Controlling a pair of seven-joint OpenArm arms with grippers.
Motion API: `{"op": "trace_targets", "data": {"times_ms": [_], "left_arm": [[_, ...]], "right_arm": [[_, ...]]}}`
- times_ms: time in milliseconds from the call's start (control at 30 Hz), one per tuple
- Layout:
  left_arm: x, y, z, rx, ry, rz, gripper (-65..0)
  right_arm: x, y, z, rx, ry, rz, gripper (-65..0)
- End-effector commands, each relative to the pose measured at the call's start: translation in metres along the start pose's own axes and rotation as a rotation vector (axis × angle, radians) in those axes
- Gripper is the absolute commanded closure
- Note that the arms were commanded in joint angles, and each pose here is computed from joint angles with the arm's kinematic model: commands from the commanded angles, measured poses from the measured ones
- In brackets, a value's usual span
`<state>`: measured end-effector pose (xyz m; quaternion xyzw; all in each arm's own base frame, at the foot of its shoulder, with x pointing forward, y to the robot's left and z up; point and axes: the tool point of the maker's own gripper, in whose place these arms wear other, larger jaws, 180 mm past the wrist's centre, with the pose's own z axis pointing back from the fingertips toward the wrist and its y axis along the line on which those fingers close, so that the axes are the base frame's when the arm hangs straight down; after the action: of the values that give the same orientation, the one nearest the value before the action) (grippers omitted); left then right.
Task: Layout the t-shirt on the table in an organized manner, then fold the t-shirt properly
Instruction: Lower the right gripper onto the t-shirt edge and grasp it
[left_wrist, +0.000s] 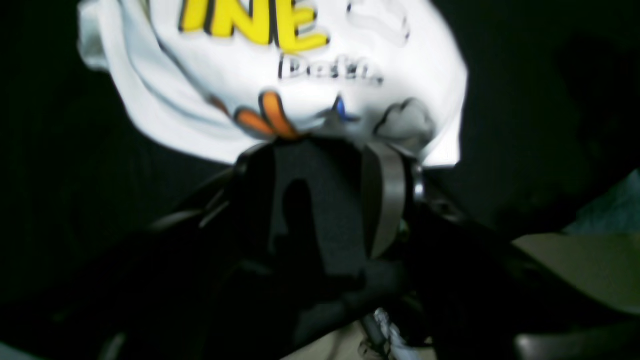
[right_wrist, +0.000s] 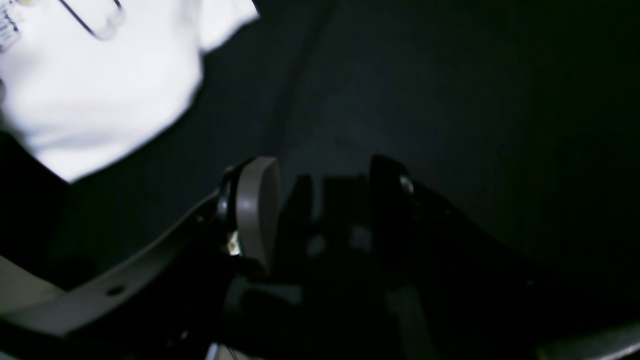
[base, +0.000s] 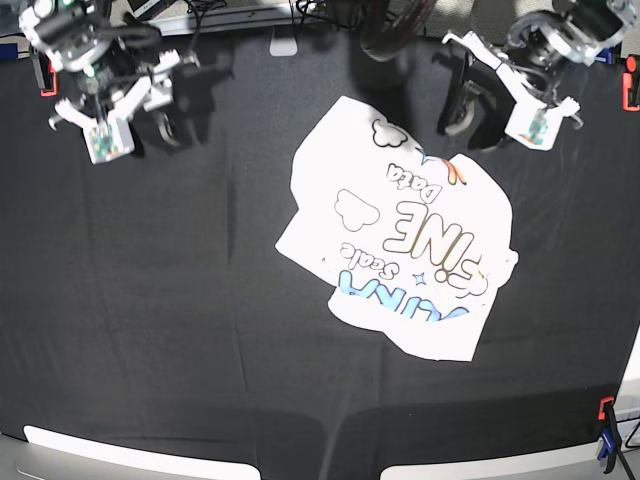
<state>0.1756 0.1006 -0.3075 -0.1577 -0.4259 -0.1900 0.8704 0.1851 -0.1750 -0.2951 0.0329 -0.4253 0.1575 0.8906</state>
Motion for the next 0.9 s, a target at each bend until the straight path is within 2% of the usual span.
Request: {"op": "trace_targets", "data": {"times_ms": [0,267,533,867], "left_arm": [[0.010,-0.001,0.001,-0.005,-0.028,-0.012,-26.0],[0.024,0.016,-0.015,-0.001,0.073,-0.058,-26.0],[0.072,0.006,-0.018,-0.085,-0.119,-0.027,-26.0],[0.080,0.005,-0.017,-0.086,-0.164,-0.025,-26.0]], "right_arm": [[0.015,-0.001,0.001,-0.001,-0.054,0.013,-29.1],[0.045,-0.001,-0.008,-0.035,-0.172,-0.077,-29.1],[0.053,0.001,-0.011,-0.042,-0.209,-0.121,-29.1],[0.064,0.000,-0.008,-0.046,-0.268,-0.120,-29.1]]}}
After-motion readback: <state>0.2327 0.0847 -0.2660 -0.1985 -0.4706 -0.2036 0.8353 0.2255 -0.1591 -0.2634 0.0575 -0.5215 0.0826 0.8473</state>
